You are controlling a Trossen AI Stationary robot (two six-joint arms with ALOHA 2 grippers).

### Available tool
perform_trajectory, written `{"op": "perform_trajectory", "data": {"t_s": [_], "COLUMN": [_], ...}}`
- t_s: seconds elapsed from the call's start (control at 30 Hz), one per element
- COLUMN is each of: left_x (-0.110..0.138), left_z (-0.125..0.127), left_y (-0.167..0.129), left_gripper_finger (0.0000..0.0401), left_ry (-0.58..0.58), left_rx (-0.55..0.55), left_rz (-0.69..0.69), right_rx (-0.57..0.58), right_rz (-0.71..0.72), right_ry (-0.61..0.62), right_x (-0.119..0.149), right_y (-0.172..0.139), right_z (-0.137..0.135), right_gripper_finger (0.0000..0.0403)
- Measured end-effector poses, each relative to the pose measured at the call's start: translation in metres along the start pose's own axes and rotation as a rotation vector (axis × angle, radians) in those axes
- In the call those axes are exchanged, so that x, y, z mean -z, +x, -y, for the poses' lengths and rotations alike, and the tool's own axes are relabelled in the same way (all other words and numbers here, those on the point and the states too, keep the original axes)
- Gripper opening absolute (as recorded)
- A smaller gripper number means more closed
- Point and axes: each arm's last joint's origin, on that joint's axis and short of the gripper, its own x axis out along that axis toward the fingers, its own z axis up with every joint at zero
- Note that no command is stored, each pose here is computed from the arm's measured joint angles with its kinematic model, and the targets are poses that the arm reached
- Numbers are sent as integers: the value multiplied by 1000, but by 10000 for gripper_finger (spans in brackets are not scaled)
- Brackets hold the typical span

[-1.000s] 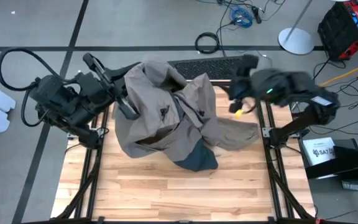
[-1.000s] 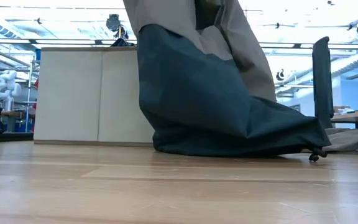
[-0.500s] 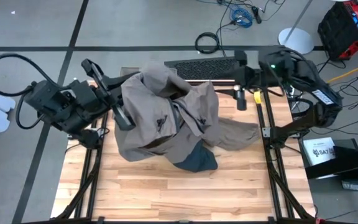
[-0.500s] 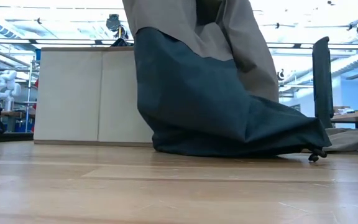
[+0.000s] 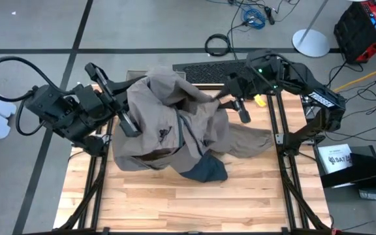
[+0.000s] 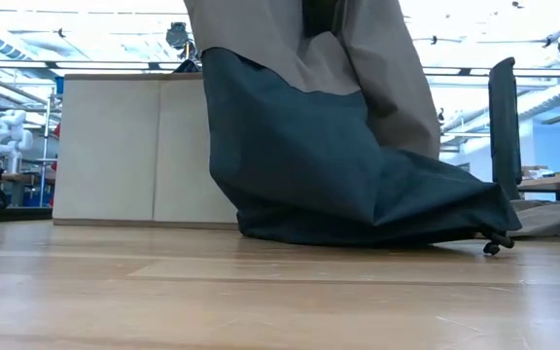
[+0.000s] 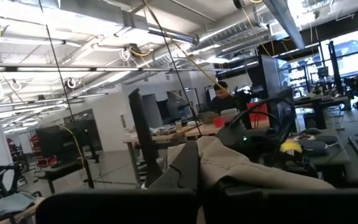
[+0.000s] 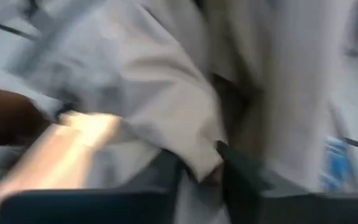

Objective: Sort clothes
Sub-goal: Put the brown jacket into the laundry organizer

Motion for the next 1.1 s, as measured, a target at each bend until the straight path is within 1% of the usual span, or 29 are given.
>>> {"op": "perform_trajectory", "data": {"t_s": [0.03, 0.07, 0.1, 0.17, 0.27, 0.33, 0.4, 0.5, 0.6, 0.67, 0.7, 0.77, 0.83, 0.9, 0.93, 0.97, 1.0, 1.1], "left_x": [0, 0, 0, 0, 1, 1, -1, -7, -15, -17, -18, -18, -19, -19, -19, -20, -20, -18], "left_z": [0, 0, 0, 0, 1, 3, 5, 9, 12, 14, 15, 19, 24, 28, 30, 30, 29, 23], "left_y": [0, 0, 0, 0, 0, -2, -5, -10, -15, -16, -17, -18, -20, -21, -22, -21, -21, -17], "left_gripper_finger": [0, 0, 0, 0, 0, 0, 0, 0, 0, 0, 0, 0, 0, 0, 0, 0, 0, 0], "left_ry": [0, 1, 1, 2, 11, -3, -28, -66, -116, -141, -149, -142, -136, -119, -106, -100, -93, -57], "left_rx": [0, 0, 0, 1, 7, 21, 53, 162, 277, 357, 398, 495, 591, 662, 673, 661, 625, 439], "left_rz": [0, -1, -1, -2, -7, -11, 7, 110, 240, 309, 341, 404, 477, 544, 559, 560, 542, 413], "right_rx": [-39, -72, -99, -145, -227, -259, -277, -272, -285, -314, -324, -335, -339, -326, -306, -277, -239, -60], "right_rz": [16, 29, 35, 45, 80, 120, 186, 354, 573, 706, 755, 810, 827, 832, 843, 853, 862, 846], "right_ry": [19, 42, 70, 130, 162, 158, 125, 39, -58, -125, -156, -207, -247, -296, -315, -328, -335, -319], "right_x": [-2, -3, -5, -10, -19, -27, -34, -44, -54, -60, -62, -65, -68, -69, -70, -70, -71, -71], "right_y": [0, 0, 0, -1, -8, -19, -37, -76, -114, -130, -135, -138, -135, -131, -131, -132, -134, -141], "right_z": [-4, -8, -12, -26, -52, -72, -94, -119, -135, -142, -145, -150, -155, -159, -159, -159, -158, -150], "right_gripper_finger": [50, 26, 16, 8, 2, 1, 1, 0, 0, 0, 0, 0, 0, 0, 0, 0, 0, 0]}}
